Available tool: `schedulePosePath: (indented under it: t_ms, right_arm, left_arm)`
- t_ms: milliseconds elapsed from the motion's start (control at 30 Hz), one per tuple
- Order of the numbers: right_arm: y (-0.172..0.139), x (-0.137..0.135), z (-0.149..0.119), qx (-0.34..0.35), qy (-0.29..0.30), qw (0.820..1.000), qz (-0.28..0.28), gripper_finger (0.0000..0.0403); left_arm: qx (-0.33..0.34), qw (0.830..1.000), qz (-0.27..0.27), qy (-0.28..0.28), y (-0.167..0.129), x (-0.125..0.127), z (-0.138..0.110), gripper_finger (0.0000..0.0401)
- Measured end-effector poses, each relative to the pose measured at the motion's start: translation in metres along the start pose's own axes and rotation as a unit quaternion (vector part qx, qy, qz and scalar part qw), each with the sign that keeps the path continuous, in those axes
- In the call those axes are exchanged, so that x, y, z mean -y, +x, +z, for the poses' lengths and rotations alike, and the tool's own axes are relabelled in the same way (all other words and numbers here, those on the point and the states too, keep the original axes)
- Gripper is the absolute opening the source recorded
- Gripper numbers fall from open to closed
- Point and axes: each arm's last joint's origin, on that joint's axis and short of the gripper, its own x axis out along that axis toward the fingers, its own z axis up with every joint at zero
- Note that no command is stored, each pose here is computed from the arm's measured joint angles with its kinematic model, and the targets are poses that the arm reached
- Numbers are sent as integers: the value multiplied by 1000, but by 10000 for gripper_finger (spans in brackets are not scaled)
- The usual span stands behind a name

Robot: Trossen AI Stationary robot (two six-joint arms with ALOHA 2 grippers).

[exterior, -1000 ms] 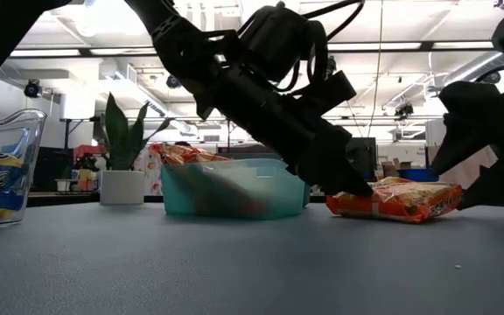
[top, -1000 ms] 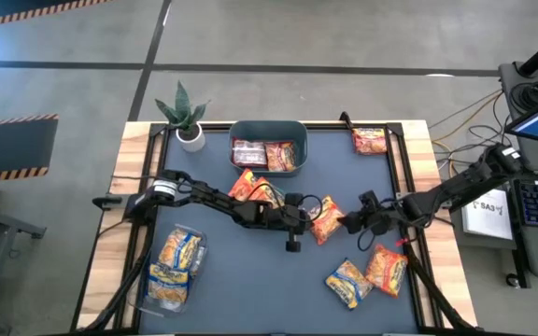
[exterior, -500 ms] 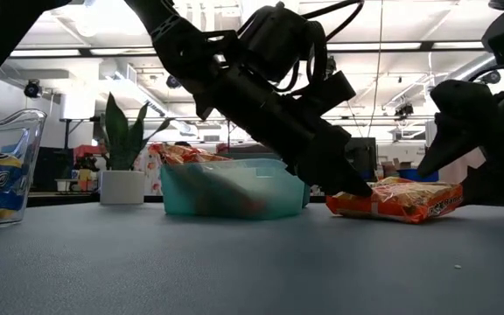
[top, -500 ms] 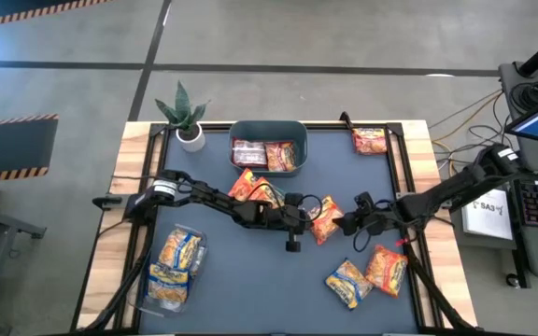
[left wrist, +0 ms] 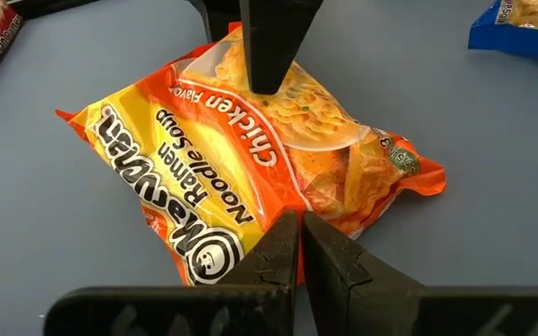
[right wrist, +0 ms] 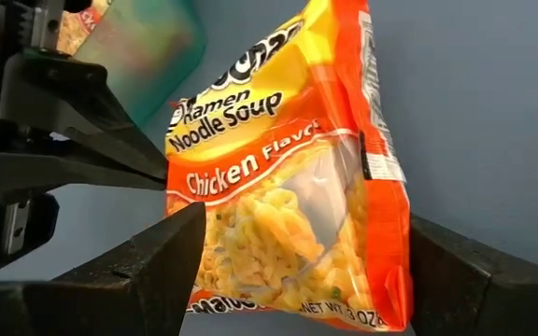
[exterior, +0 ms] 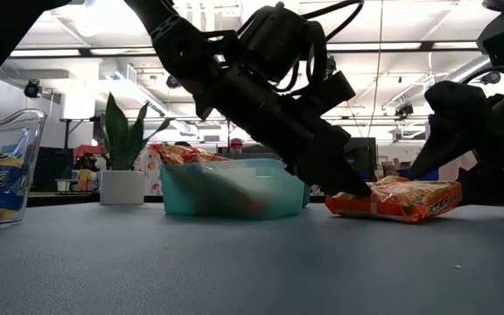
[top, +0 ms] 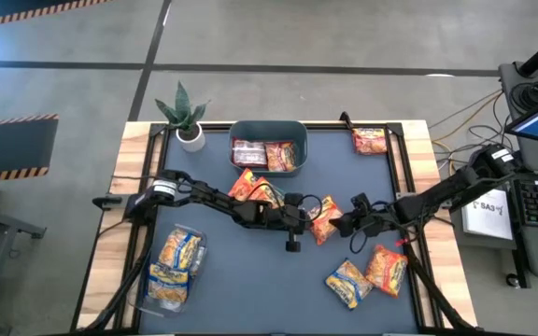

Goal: Sort Maruchan noodles
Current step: Put the orange noodle pack into the green bin

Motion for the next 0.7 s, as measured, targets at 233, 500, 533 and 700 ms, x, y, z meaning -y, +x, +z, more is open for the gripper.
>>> schedulePosePath:
  t_ms: [233,500,533,700]
  right_arm:
    - [0,-1,0,2,1,1000,3,292]
    - [0,-1,0,3,2,1000,4,289]
    - [0,-1,0,3,2,1000,5,289]
    - [0,-1,0,0,-3,1000,6,289]
  left_arm:
    - [0,1000,0,0,0,0,0,0]
    - [0,1000,0,0,0,0,0,0]
    - [0,1000,0,0,0,0,0,0]
    - [0,1000,0,0,0,0,0,0]
